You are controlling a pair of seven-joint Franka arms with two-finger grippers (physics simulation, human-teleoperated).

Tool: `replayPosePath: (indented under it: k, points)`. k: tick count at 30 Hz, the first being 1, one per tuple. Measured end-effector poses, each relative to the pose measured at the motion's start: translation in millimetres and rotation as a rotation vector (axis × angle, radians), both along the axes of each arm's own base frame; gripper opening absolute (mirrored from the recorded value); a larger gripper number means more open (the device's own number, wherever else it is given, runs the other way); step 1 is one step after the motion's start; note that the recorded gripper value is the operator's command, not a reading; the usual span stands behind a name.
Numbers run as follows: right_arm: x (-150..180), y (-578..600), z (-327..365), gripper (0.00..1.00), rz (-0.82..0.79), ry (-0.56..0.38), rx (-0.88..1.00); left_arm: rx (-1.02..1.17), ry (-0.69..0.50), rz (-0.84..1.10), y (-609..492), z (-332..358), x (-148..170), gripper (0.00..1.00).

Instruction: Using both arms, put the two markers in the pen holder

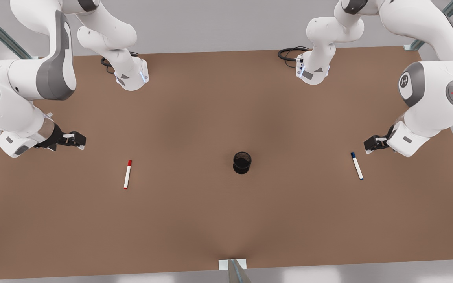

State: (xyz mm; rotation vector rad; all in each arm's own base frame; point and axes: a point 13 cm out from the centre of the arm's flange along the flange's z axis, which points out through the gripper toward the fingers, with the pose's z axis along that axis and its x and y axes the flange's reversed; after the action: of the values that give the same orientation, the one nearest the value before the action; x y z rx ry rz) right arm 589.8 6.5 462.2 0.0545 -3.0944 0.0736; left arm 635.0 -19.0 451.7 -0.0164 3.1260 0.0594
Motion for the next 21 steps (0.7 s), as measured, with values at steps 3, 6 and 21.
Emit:
replayPosePath:
  k: [3,6,21]
  points:
    - [1,1,-1,1.00,0.002,0.000,0.000,0.000,0.013,-0.009,3,-9,2,1.00]
    - [1,3,0,1.00,0.004,-0.001,0.000,-0.010,0.071,0.036,37,-63,11,1.00]
    - [1,5,-1,1.00,0.001,-0.001,0.017,-0.063,0.078,0.174,127,-332,-16,0.74]
